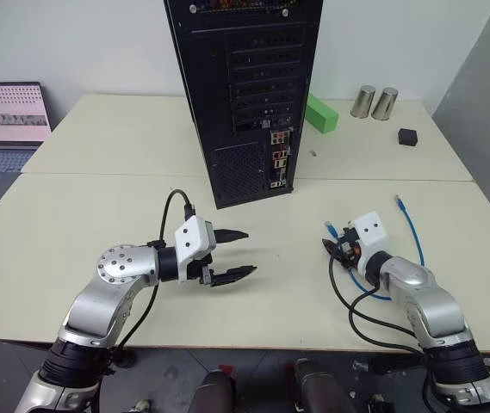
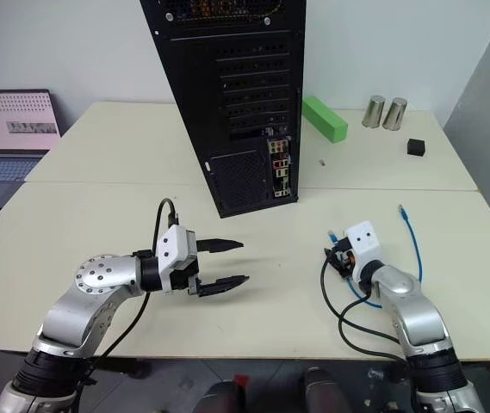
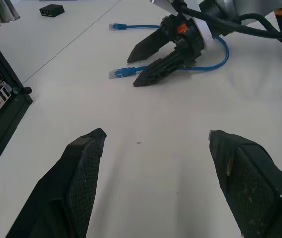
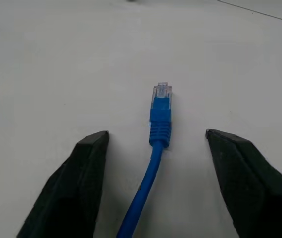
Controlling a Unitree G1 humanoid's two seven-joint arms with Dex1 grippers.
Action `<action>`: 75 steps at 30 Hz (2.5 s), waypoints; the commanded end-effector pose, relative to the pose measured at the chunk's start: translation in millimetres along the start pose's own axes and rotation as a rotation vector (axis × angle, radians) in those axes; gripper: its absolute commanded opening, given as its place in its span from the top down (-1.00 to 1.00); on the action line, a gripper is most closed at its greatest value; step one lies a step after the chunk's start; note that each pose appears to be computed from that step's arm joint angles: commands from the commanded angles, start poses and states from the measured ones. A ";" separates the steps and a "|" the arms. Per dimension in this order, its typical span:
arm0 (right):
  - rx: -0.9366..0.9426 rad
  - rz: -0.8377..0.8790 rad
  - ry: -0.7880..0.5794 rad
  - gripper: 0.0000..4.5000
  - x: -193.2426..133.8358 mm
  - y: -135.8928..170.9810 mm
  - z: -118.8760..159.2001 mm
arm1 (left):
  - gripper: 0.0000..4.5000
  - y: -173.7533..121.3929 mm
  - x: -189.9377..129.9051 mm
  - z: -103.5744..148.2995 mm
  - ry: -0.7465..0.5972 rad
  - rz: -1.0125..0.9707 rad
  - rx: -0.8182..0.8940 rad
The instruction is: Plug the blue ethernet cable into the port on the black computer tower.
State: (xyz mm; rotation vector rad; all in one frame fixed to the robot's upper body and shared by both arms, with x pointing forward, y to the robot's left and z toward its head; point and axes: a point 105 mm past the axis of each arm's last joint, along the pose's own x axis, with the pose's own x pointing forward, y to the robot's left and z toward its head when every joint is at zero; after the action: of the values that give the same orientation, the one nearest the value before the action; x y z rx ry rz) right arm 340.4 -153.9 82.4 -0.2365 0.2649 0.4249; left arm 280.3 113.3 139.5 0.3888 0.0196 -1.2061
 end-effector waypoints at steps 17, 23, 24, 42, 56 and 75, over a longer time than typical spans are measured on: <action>-0.213 0.465 -0.138 0.95 -34.8 67.8 45.5 | -0.60 14.5 11.0 5.9 0.037 -0.118 0.153; -0.285 0.613 -0.116 0.96 -44.6 93.1 54.1 | -0.60 6.0 25.8 1.9 0.041 -0.233 0.222; -0.283 0.624 -0.118 0.96 -44.8 96.0 55.9 | -0.60 5.5 27.4 1.5 0.040 -0.241 0.226; -0.326 0.700 -0.121 0.97 -48.0 112.6 62.6 | -0.10 1.1 41.6 -6.9 0.034 -0.303 0.221; -0.364 0.735 -0.124 0.97 -48.9 122.3 60.7 | 0.86 -1.5 47.0 -7.3 0.025 -0.319 0.232; -0.158 0.748 -0.101 -0.51 -80.5 80.0 77.8 | 0.86 -20.3 37.1 -7.9 -0.050 -0.284 0.612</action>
State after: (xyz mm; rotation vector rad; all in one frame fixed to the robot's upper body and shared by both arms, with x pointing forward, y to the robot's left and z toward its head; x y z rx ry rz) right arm 259.4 -95.1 156.1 -0.3742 0.2289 1.1777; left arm 276.6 78.5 106.3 0.8151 -0.1998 -1.5483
